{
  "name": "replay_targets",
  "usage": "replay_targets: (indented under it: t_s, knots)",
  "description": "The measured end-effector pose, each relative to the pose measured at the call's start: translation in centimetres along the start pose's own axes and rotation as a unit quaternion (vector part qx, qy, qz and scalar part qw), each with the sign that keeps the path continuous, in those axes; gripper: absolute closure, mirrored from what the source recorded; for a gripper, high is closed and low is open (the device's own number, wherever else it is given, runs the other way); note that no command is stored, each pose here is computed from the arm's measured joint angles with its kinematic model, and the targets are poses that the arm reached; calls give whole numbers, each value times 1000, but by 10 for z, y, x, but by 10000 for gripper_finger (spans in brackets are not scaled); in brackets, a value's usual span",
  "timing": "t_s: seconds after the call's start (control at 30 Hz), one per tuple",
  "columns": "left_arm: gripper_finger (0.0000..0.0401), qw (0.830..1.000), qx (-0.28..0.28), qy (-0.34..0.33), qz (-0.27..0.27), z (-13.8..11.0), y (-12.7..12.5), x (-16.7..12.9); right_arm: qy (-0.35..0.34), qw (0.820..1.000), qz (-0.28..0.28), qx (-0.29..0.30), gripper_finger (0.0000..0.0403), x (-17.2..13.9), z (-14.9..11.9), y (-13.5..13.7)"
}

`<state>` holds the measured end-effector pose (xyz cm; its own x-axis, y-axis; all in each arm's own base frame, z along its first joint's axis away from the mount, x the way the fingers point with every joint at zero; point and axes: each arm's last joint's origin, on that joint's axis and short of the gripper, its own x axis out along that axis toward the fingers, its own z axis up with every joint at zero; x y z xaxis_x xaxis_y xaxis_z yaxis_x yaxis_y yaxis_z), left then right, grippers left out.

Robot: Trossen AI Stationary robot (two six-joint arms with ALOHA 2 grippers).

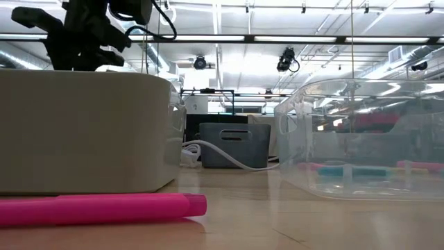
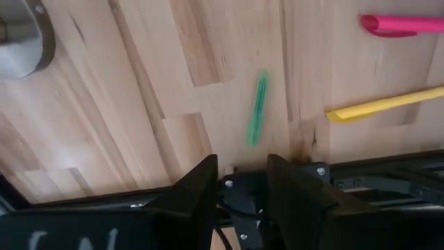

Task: Pick & Place Markers
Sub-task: Put the green pen into the transparent bin

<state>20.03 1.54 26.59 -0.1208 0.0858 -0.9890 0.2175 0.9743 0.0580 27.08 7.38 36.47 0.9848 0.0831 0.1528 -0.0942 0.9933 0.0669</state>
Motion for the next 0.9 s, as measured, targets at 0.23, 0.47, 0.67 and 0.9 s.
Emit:
replay_targets:
  t_s: [0.23, 0.47, 0.67, 0.9]
  knots:
    - [270, 999, -3, -34, 4, 7, 2, 0, 9, 1000, 0, -2, 291, 0, -2, 0]
    - [270, 1000, 10, 7, -15, 2, -8, 39, 15, 1000, 0, -4, 291, 0, -3, 0]
    - [270, 999, 25, 22, -12, -2, -19, 74, 25, 1000, 0, -6, 291, 0, -5, 0]
    - [270, 999, 36, -3, -3, 0, -29, 95, 37, 999, -1, -4, 292, 0, -7, 0]
